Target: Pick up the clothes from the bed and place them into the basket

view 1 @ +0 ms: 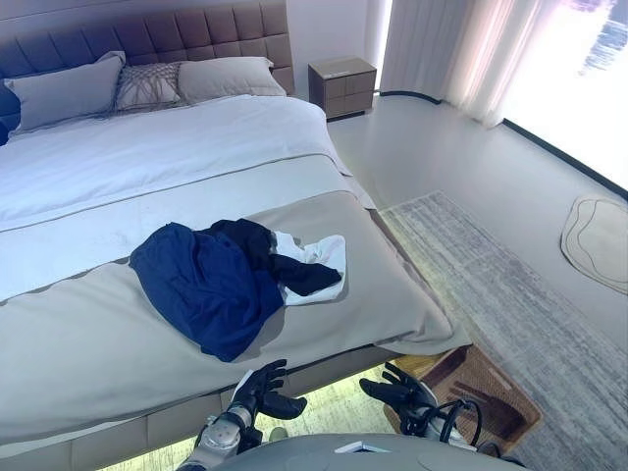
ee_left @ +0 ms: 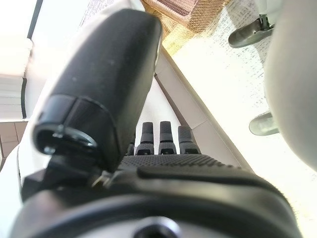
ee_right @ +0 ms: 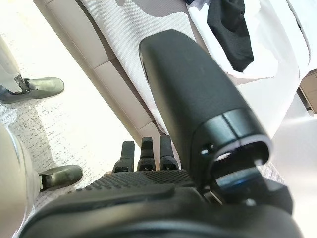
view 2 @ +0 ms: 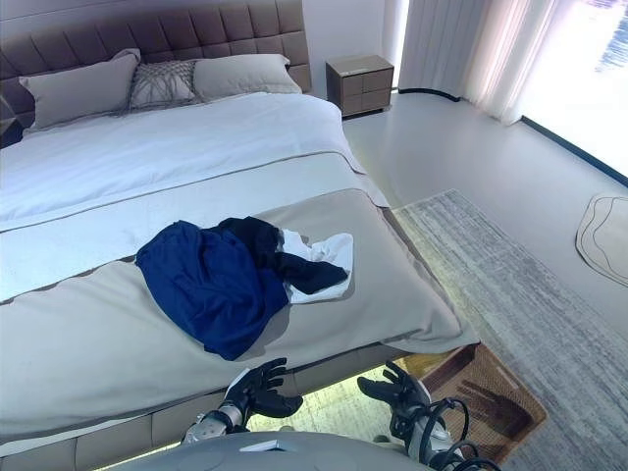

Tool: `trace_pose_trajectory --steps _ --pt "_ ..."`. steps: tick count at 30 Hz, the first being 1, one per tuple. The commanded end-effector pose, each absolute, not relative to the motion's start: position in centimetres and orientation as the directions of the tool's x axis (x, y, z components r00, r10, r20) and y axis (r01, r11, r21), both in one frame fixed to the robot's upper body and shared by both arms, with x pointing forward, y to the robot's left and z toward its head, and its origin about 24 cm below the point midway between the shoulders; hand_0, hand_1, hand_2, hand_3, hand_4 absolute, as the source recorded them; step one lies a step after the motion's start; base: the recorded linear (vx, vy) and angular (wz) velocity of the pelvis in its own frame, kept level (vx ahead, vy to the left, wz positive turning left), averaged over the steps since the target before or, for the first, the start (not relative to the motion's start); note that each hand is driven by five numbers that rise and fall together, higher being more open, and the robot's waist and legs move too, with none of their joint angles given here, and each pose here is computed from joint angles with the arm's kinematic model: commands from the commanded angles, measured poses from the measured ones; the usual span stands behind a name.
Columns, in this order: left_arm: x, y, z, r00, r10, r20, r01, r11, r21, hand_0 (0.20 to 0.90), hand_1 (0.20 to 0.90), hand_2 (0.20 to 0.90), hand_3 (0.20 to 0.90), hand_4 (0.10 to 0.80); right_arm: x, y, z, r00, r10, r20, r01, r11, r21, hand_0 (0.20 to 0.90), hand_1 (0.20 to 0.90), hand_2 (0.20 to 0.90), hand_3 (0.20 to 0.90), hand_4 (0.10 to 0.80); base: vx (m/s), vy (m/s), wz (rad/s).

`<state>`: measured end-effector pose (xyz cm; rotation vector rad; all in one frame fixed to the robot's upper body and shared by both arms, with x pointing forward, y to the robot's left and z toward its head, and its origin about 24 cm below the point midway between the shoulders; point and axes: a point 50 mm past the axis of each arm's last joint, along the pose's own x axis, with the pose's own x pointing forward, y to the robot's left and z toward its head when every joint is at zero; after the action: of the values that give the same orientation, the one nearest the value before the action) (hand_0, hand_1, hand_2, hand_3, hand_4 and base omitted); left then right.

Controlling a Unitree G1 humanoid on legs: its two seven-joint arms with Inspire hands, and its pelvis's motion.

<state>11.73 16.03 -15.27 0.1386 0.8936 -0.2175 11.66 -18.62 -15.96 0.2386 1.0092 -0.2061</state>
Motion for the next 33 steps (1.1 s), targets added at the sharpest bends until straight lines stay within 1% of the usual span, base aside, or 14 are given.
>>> trace_pose_trajectory --steps 1,8,13,16,19,21,22,24,26,29,30,31,32,33 --pt "15.9 15.6 -13.7 0.722 -0.143 -0.677 0.243 0.969 0.054 0.9 0.9 0.9 0.9 0.8 14.8 -17.9 -15.0 0.602 -0.018 -0.798 0.245 0.955 0.164 0.9 0.9 0.9 0.9 0.8 0.0 0.0 0.0" --pt "16.0 15.6 -13.6 0.724 -0.15 -0.674 0.258 0.964 0.063 0.9 0.9 0.9 0.9 0.8 15.0 -18.0 -14.9 0.606 -0.042 -0.795 0.243 0.961 0.135 0.9 0.9 0.9 0.9 0.8 0.0 0.0 0.0" --pt "15.9 15.8 -13.6 0.729 -0.126 -0.672 0.244 0.966 0.083 0.9 0.9 0.9 0.9 0.8 14.9 -17.7 -15.0 0.605 -0.042 -0.795 0.242 0.961 0.133 0.9 0.9 0.9 0.9 0.8 0.0 0.0 0.0" --pt "15.9 15.8 -13.6 0.731 -0.115 -0.673 0.239 0.966 0.094 0.9 0.9 0.9 0.9 0.8 15.2 -17.8 -14.8 0.62 -0.079 -0.781 0.238 0.967 0.091 0.9 0.9 0.9 0.9 0.8 0.0 0.0 0.0" --pt "16.1 15.7 -13.6 0.73 -0.115 -0.673 0.238 0.967 0.092 0.9 0.9 0.9 0.9 0.8 15.3 -17.7 -14.8 0.62 -0.056 -0.783 0.225 0.968 0.108 0.9 0.9 0.9 0.9 0.8 0.0 0.0 0.0" --pt "16.3 15.6 -13.5 0.735 -0.116 -0.668 0.25 0.962 0.108 0.9 0.9 0.9 0.9 0.8 15.8 -17.6 -14.5 0.649 -0.033 -0.76 0.168 0.981 0.101 0.9 0.9 0.9 0.9 0.8 0.0 0.0 0.0" --pt "16.3 15.6 -13.5 0.735 -0.116 -0.668 0.25 0.962 0.108 0.9 0.9 0.9 0.9 0.8 15.8 -17.6 -14.5 0.649 -0.033 -0.76 0.168 0.981 0.101 0.9 0.9 0.9 0.9 0.8 0.0 0.0 0.0" --pt "16.8 15.8 -13.1 0.747 -0.126 -0.653 0.281 0.95 0.138 0.9 0.9 0.9 0.9 0.8 16.8 -17.5 -13.9 0.688 0.001 -0.726 0.121 0.986 0.116 0.9 0.9 0.9 0.9 0.8 -0.011 -0.013 0.02" --pt "17.8 16.2 -12.5 0.778 -0.105 -0.619 0.287 0.936 0.202 0.9 0.9 0.9 0.9 0.8 18.3 -17.3 -12.9 0.735 0.023 -0.678 0.059 0.993 0.098 0.9 0.9 0.9 0.9 0.8 -0.034 -0.04 0.06" --pt "19.8 17.5 -10.8 0.855 -0.032 -0.518 0.282 0.867 0.411 0.9 0.9 0.9 0.9 0.8 22.2 -16.8 -9.4 0.867 0.015 -0.497 -0.067 0.994 -0.086 0.9 0.9 0.9 0.9 0.8 -0.037 -0.055 0.1" --pt "20.0 17.6 -10.6 0.864 -0.03 -0.502 0.292 0.843 0.453 0.9 0.9 0.9 0.9 0.8 22.6 -16.6 -8.9 0.887 0.021 -0.461 -0.095 0.986 -0.138 0.9 0.9 0.9 0.9 0.8 -0.023 -0.049 0.1" --pt "20.3 18.1 -10.2 0.879 -0.028 -0.475 0.302 0.803 0.513 0.9 0.9 0.9 0.9 0.8 23.6 -16.2 -7.5 0.922 0.027 -0.387 -0.13 0.961 -0.242 0.9 0.9 0.9 0.9 0.8 -0.021 -0.06 0.08" --pt "20.7 19.0 -9.6 0.895 -0.003 -0.446 0.294 0.756 0.585 0.9 0.9 0.9 0.9 0.8 25.1 -15.7 -5.1 0.966 0.05 -0.254 -0.151 0.905 -0.398 0.9 0.9 0.9 0.9 0.8 -0.024 -0.071 0.09" --pt "20.8 19.7 -9.3 0.899 0.019 -0.438 0.284 0.738 0.613 0.9 0.9 0.9 0.9 0.8 25.6 -15.4 -4.0 0.98 0.079 -0.18 -0.16 0.853 -0.496 0.9 0.9 0.9 0.9 0.8 -0.02 -0.074 0.13"
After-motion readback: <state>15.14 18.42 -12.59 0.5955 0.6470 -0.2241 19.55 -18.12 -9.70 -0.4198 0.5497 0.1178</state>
